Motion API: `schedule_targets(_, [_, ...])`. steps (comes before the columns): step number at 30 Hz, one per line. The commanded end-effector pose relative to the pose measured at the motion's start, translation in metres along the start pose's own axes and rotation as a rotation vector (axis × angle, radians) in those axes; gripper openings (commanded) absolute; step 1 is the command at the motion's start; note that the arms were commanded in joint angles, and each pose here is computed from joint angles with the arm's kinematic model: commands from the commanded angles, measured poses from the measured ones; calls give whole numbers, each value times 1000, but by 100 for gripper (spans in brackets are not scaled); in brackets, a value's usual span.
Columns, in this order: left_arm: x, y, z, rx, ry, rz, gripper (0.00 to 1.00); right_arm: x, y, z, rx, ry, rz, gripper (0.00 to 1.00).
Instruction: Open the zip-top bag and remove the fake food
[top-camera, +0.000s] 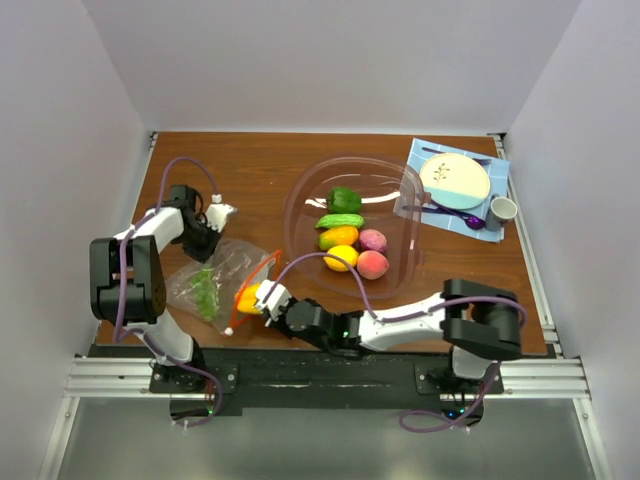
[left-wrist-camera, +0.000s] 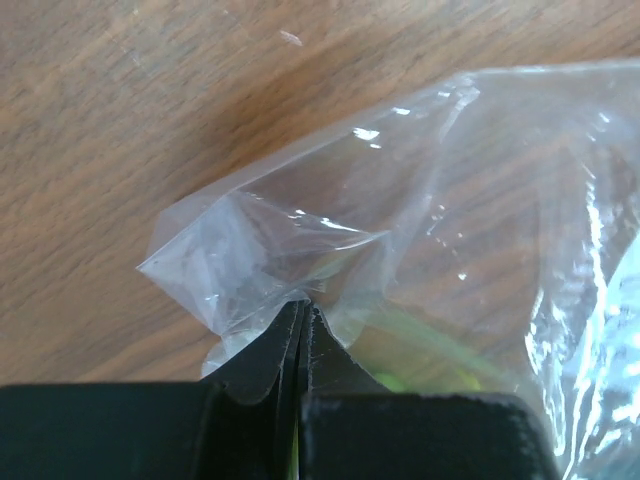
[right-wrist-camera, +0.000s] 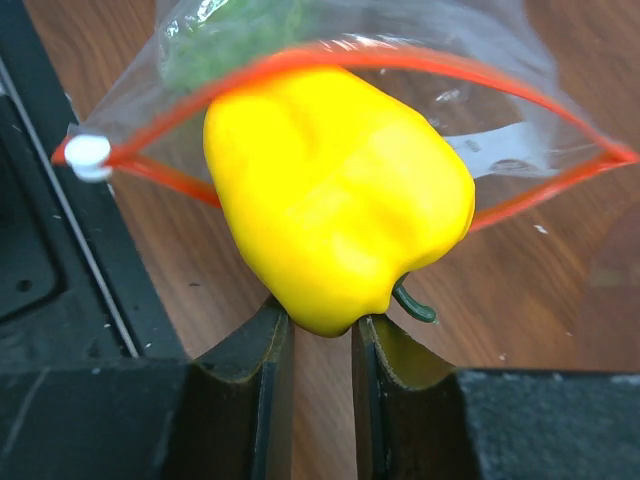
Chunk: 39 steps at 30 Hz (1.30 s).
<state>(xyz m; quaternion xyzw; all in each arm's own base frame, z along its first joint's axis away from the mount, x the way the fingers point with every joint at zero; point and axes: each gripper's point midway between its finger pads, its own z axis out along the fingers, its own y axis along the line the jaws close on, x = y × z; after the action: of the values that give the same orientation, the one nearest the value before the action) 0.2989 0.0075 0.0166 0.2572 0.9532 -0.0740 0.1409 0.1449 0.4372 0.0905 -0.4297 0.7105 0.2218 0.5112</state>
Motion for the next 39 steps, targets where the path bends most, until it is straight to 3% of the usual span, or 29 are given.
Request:
schedule_targets(1, [-5, 9, 5, -41, -12, -10, 0, -36, -15, -30, 16, -92, 82, 0])
schedule_targets(7, [2, 0, 6, -3, 0, -3, 0, -64, -92, -74, 292, -115, -23, 0])
schedule_targets(9, [0, -5, 5, 21, -5, -3, 0, -67, -133, -77, 393, -82, 22, 0])
schedule_targets(12, [0, -11, 1, 53, -8, -7, 0, -57, -194, -76, 546, -19, 140, 12])
schedule_targets(16, [3, -11, -1, 43, -1, -3, 0, -37, -216, -58, 601, 111, 136, 48])
schedule_targets(17, [5, -12, -1, 42, 3, -1, 0, -44, -216, -56, 601, 107, 142, 75])
schedule_targets(18, [6, -11, -2, 38, 9, 1, 0, -41, -217, -55, 604, 126, 140, 93])
schedule_targets(19, [7, -10, -1, 33, 12, 3, 0, -41, -217, -55, 608, 129, 141, 99])
schedule_targets(25, [22, -1, -4, -32, 53, 39, 0, -68, -205, -68, 561, 7, 164, 99])
schedule_targets(29, [23, 10, -3, -53, 66, 12, 0, -86, -149, -66, 389, -98, 121, 99])
schedule_targets(32, [22, 15, -1, -67, 71, -8, 0, -76, -103, -51, 261, -87, 70, 93])
schedule_targets(34, [20, 15, -3, -69, 69, -23, 12, -58, -76, -34, 185, -49, 49, 88])
schedule_targets(35, [11, 18, -9, -73, 46, -23, 26, -56, -61, -29, 153, -52, 45, 87])
schedule_targets(38, [-15, 19, -36, -68, -25, -26, 46, -43, -36, -9, 105, -23, 37, 84])
schedule_targets(39, [-17, 14, -45, -49, -24, -28, 48, -40, -33, -4, 97, -16, 37, 83])
